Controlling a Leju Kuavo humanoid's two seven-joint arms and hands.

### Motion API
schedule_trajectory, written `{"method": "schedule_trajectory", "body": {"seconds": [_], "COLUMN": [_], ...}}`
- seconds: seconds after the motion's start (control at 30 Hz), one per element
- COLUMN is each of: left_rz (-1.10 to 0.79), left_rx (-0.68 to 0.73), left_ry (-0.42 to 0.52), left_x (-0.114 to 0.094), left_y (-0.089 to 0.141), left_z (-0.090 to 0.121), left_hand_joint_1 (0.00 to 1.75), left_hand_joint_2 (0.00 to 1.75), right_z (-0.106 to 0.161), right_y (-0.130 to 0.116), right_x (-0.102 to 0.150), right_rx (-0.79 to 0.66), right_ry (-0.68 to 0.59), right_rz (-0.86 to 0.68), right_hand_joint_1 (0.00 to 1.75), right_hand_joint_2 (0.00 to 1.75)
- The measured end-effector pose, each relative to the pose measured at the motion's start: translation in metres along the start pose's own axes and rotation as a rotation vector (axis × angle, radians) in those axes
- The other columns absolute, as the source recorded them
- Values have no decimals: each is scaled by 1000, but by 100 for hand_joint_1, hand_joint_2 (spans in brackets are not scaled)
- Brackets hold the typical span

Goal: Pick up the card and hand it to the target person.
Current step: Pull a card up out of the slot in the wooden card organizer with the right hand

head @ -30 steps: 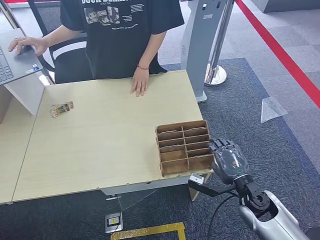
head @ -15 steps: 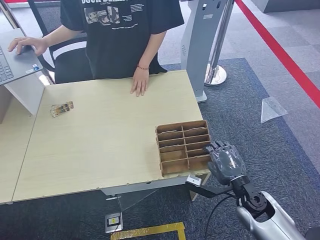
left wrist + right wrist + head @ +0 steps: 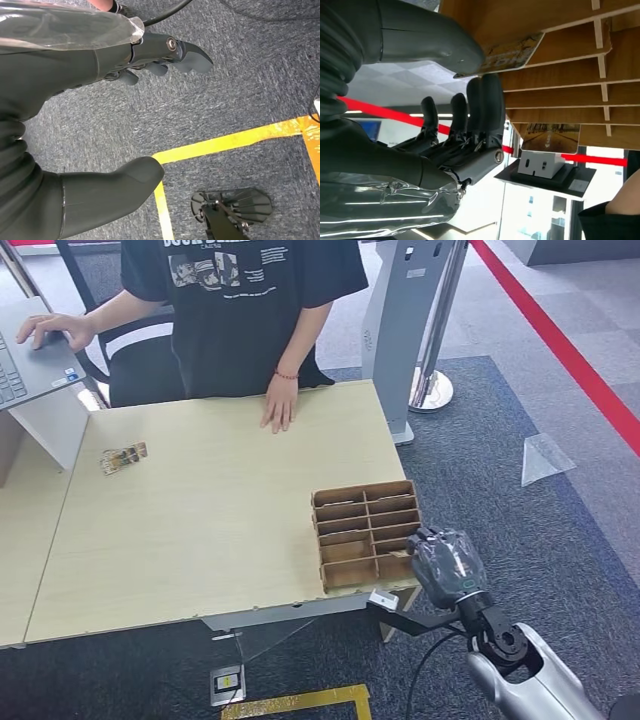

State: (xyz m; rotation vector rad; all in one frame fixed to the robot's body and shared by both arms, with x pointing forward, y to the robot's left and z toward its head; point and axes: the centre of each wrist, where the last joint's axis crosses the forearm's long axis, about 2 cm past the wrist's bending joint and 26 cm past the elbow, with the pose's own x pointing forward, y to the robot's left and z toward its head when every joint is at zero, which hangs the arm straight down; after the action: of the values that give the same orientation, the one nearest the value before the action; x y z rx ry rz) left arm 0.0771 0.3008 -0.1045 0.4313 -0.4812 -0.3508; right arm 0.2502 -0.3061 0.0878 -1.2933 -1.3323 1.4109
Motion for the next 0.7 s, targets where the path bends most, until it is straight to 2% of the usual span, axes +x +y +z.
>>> {"method": "schedule_trajectory", "body": {"seconds": [0.33,0.5,0.7], "left_rz": [13,17,28], "left_rx": [6,7,4], "left_ry": [2,3,11], "left_x": [-4,-4,-4], "left_y": [-1,-1,-2], "left_z": [1,2,2], "left_hand_joint_1": [0,0,0], "left_hand_joint_2": [175,175,175], "right_z": [-6,-8,-10], "right_y": [2,2,1], "right_x": [2,3,3], "right_rx": [7,10,12], "right_ry": [-14,-18,-35], "right_rz": [-2,-1,10], "right_hand_joint_1": [116,131,120], "right_hand_joint_2": [175,175,175]}}
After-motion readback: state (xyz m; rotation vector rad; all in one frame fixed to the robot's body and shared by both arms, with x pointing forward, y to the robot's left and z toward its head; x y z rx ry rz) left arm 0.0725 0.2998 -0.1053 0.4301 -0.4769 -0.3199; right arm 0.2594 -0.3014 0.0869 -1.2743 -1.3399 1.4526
